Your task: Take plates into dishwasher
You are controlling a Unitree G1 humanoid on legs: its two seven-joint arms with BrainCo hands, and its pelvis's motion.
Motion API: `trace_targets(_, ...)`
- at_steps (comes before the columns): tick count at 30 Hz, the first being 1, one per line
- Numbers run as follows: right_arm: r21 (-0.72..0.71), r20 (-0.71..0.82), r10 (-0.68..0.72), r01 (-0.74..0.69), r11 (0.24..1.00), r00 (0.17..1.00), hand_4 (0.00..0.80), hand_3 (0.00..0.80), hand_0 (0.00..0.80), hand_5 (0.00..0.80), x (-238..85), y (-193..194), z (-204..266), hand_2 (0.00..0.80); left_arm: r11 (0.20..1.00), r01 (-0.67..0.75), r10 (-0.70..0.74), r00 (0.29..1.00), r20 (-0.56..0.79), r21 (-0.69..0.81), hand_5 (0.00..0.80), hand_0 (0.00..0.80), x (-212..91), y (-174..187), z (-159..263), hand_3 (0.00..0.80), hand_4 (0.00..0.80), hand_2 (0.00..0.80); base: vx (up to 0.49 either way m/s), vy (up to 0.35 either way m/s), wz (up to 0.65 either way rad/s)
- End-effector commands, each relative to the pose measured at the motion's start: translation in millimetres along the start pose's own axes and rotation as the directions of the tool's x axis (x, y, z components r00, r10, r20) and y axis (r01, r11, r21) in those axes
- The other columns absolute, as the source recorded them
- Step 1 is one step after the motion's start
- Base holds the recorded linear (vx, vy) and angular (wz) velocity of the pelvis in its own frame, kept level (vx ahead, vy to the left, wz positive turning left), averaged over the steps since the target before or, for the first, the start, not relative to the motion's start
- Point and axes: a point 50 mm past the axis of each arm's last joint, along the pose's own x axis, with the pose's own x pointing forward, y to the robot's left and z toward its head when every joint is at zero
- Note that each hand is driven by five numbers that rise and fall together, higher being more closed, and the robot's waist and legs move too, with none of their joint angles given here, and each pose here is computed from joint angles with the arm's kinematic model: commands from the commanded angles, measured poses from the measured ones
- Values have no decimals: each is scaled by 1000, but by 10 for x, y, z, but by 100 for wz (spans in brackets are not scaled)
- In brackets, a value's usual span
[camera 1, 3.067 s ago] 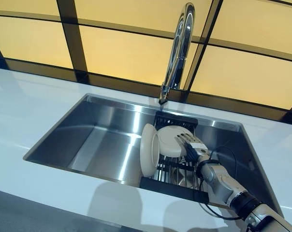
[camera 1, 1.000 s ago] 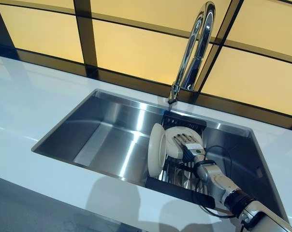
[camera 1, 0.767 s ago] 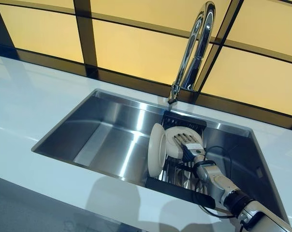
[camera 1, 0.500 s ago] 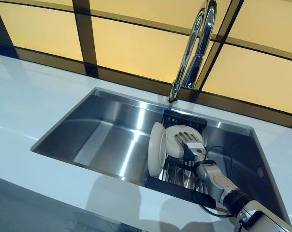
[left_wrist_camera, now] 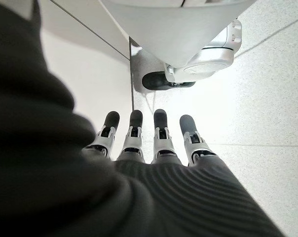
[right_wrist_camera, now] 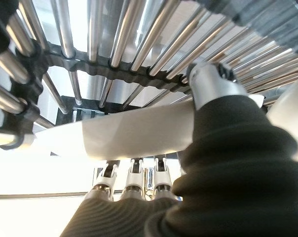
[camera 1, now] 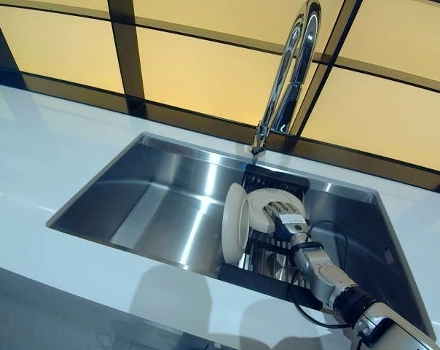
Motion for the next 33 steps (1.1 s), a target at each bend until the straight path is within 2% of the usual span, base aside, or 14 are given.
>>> trace_targets(1,-57,-90,0,-5,998,996,464,464,464,464,94,-100,-233,464,998,18,-19,1000,21,53,0,0,33,-34,131,0,0,0,0,0,0)
trace_targets(13,-52,-108,-51,45,998,993,489,489,489,489,96,-157,-266,489,999,15,-16,1000,20,49,0,0,31,-34,121,0,0,0,0,0,0)
trace_targets(15,-44,-120,-70,65,997,990,458,458,458,458,93,-180,-295,458,999,15,-16,1000,17,49,0,0,29,-39,102,0,0,0,0,0,0)
trace_targets(16,-43,-122,-74,70,997,990,301,301,301,301,92,-186,-297,301,999,15,-15,1000,17,48,0,0,30,-38,105,0,0,0,0,0,0)
trace_targets(17,-41,-124,-79,75,996,989,201,201,201,201,95,-198,-300,201,999,15,-16,1000,16,49,0,0,30,-37,105,0,0,0,0,0,0)
trace_targets(18,-40,-127,-81,77,996,989,0,0,0,0,96,-205,-301,0,999,15,-16,1000,15,48,0,0,29,-38,100,0,0,0,0,0,0)
trace_targets(33,-35,-163,-101,97,995,981,0,0,0,0,28,-192,-415,0,999,27,-27,1000,-6,44,0,0,18,-75,10,0,0,0,6,2,0)
